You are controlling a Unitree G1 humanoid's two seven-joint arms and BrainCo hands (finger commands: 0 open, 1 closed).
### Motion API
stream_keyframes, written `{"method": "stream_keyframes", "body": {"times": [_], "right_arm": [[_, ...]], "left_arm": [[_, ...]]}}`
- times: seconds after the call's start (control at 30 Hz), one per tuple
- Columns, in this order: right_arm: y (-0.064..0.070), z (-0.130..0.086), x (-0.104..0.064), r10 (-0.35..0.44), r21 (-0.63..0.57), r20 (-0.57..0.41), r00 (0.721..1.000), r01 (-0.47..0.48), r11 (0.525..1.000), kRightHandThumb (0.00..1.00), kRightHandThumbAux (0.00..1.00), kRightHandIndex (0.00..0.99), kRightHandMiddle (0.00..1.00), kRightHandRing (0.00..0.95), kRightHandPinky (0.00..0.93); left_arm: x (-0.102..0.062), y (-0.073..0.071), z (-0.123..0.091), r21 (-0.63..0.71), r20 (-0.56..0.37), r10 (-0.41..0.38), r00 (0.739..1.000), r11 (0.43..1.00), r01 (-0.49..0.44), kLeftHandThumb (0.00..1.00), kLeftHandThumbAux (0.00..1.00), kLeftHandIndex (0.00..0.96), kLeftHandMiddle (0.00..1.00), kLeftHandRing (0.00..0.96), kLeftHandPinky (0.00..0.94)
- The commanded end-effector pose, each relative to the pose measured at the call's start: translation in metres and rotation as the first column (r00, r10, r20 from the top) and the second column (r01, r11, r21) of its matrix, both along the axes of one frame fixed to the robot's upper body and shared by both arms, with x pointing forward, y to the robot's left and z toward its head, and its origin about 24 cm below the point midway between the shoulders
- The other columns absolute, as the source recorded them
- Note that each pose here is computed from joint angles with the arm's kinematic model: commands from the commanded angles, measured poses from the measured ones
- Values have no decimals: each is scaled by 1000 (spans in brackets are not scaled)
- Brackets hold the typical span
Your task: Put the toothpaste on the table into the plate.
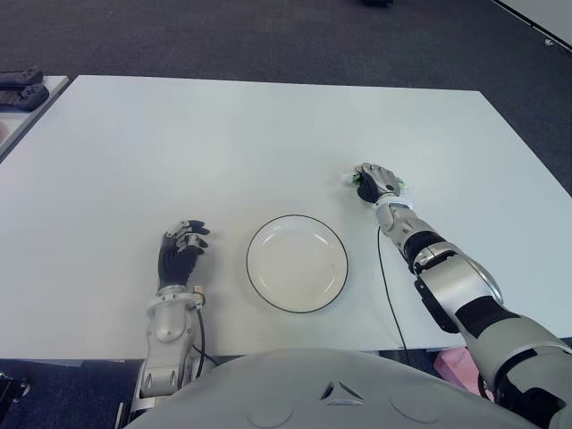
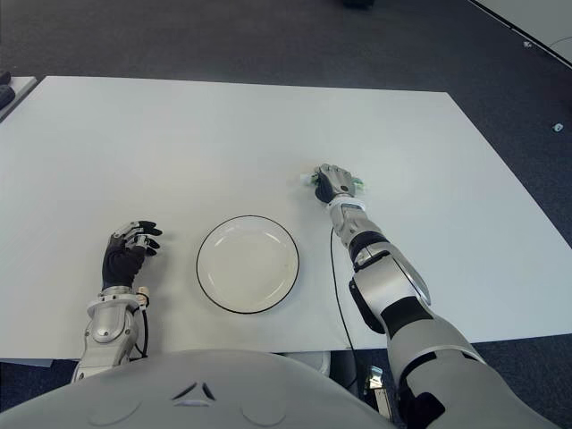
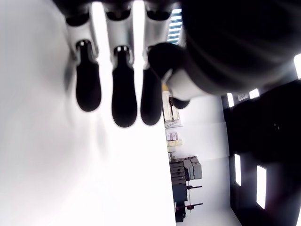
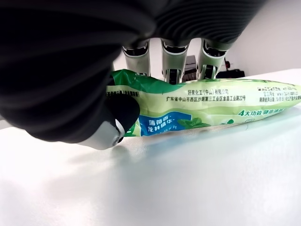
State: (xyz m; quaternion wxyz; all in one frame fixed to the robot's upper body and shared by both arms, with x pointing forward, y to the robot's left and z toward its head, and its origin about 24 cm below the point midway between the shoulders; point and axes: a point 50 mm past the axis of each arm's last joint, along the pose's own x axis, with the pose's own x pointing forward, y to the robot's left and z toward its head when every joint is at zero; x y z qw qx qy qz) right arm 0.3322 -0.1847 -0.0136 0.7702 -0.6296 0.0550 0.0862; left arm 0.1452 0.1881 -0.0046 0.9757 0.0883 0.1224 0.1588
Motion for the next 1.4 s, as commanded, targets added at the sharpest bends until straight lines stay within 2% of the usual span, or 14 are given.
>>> {"method": "stream_keyframes", "body": {"times": [0.03, 0.43, 0.63, 0.87, 1.03, 1.17, 1.33, 1.4], "right_arm": [[1, -12, -11, 11, 33, -32, 999, -10, 999, 844, 681, 402, 556, 800, 771], [9, 6, -2, 64, 99, 110, 992, -75, 992, 844, 683, 397, 549, 827, 824], [18, 17, -1, 126, 142, 208, 970, -158, 977, 845, 683, 395, 544, 835, 845], [34, 30, -8, 237, 194, 332, 913, -311, 930, 846, 682, 396, 544, 847, 863], [44, 36, -16, 294, 222, 375, 879, -393, 892, 846, 681, 397, 546, 853, 866], [56, 42, -30, 365, 247, 402, 840, -483, 840, 846, 681, 398, 548, 856, 866], [63, 48, -48, 438, 256, 419, 795, -567, 783, 846, 680, 399, 551, 861, 870], [65, 49, -52, 453, 257, 422, 785, -583, 770, 846, 680, 400, 552, 863, 874]], "left_arm": [[1, 0, -3, -4, -13, 1, 1000, 1000, -1, 835, 681, 415, 477, 584, 570], [3, -1, -3, -2, -9, -8, 1000, 1000, 8, 834, 682, 412, 478, 588, 574], [4, -2, -3, -2, -8, -7, 1000, 1000, 7, 834, 682, 409, 480, 588, 573], [6, -3, -3, -8, 1, -12, 1000, 1000, 12, 834, 682, 407, 481, 592, 580], [7, -4, -3, -9, 8, -17, 1000, 1000, 17, 834, 683, 405, 482, 592, 581], [7, -4, -4, -4, 8, -19, 1000, 1000, 19, 833, 683, 403, 483, 593, 581], [8, -4, -3, 0, 8, -17, 1000, 1000, 17, 832, 684, 401, 484, 592, 577], [7, -4, -3, 0, 7, -17, 1000, 1000, 17, 832, 684, 400, 484, 591, 576]]}}
